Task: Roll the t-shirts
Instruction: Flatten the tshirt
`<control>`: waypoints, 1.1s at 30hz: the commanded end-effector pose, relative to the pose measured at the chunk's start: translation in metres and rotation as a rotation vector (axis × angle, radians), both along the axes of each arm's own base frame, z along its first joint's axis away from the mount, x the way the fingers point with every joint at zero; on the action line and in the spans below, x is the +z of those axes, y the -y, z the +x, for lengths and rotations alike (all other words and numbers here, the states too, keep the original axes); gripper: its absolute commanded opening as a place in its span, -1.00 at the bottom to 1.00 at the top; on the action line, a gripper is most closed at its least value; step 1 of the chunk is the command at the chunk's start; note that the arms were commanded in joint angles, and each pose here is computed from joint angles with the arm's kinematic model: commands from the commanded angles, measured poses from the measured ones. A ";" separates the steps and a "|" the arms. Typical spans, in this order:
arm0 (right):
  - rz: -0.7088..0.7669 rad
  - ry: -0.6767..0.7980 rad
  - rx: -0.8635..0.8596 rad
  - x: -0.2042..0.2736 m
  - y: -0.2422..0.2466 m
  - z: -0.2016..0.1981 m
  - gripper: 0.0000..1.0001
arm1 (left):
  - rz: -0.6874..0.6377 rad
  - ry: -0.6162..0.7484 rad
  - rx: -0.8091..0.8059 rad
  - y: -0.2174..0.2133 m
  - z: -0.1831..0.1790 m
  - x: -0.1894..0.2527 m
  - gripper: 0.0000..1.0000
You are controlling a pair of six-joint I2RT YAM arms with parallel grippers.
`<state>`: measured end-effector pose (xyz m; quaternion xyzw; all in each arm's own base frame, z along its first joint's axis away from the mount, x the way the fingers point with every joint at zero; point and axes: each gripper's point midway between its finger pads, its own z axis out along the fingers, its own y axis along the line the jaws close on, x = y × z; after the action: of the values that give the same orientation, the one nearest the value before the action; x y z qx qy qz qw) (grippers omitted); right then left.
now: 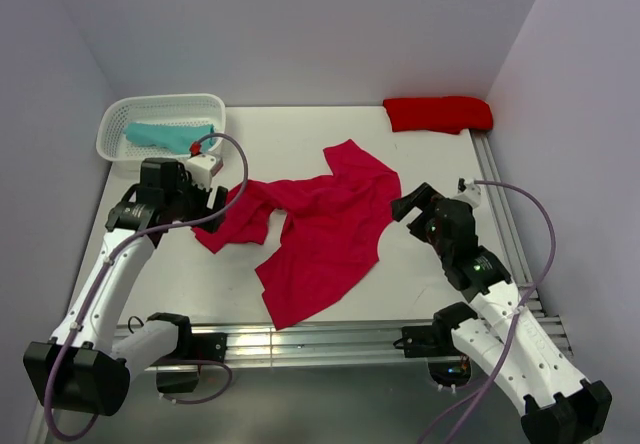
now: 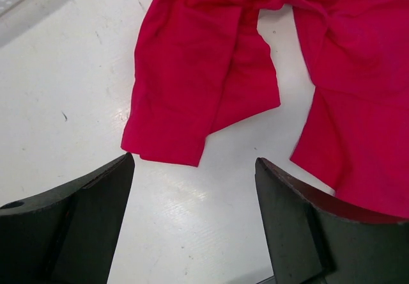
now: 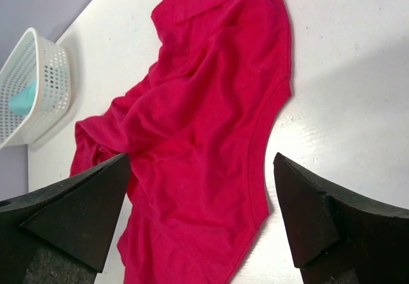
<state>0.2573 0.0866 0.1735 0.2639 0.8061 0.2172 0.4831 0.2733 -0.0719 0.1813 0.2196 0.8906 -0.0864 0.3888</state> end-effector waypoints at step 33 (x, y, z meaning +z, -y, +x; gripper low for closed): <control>-0.103 -0.364 0.195 -0.126 -0.137 -0.067 0.51 | 0.212 -0.230 -0.157 -0.006 -0.006 -0.099 0.53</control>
<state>0.1760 0.2120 0.0321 0.1631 0.9309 0.1485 0.2911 0.2613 -0.0678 0.0859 0.3047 0.9195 -0.0634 0.2400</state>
